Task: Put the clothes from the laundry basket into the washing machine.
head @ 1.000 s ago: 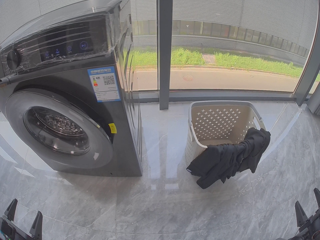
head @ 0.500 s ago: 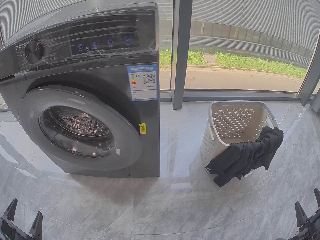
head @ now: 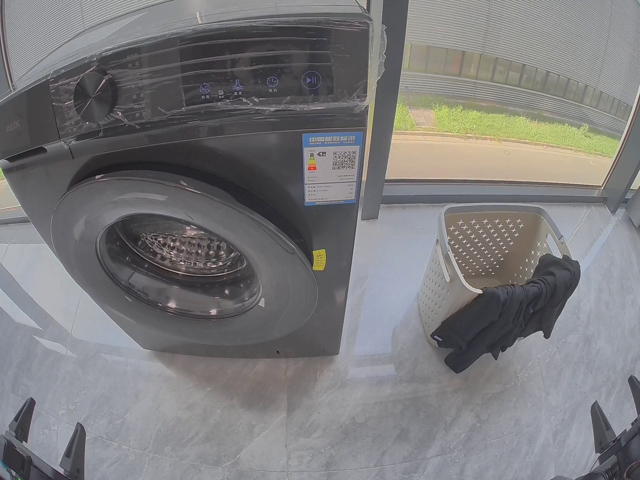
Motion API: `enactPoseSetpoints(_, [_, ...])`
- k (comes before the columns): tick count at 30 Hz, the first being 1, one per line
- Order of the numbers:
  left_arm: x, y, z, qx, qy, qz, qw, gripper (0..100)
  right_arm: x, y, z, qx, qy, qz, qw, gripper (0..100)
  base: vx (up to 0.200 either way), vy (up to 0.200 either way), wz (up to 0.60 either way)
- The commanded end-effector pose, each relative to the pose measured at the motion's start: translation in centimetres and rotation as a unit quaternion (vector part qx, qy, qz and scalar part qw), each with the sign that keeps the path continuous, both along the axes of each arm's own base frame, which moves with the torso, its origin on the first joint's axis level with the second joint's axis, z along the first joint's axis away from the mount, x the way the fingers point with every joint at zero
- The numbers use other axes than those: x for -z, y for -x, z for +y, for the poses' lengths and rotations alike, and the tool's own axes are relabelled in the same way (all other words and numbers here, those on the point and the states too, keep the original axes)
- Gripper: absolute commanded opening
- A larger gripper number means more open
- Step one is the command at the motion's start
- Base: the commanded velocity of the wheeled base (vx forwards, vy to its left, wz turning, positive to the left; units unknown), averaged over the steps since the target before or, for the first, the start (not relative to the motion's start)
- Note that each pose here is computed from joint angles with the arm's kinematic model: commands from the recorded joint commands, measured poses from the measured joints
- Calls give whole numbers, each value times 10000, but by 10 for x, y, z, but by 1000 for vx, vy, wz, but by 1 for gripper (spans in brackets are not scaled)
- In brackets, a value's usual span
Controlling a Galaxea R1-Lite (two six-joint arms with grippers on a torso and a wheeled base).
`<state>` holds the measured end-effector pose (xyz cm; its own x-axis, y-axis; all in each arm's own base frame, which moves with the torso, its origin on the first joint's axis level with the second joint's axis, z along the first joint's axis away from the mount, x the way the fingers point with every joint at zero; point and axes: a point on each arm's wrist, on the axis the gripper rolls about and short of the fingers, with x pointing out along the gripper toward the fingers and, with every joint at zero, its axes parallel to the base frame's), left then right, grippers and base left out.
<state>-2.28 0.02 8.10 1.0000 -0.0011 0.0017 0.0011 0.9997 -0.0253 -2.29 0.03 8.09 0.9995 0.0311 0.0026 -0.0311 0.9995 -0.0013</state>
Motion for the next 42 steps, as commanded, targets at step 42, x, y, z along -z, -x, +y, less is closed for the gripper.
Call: enactPoseSetpoints(42, [4,0,0,-5,19,-14,10000,100,5,0,0,-6,1,5,10000,100,0,105,0])
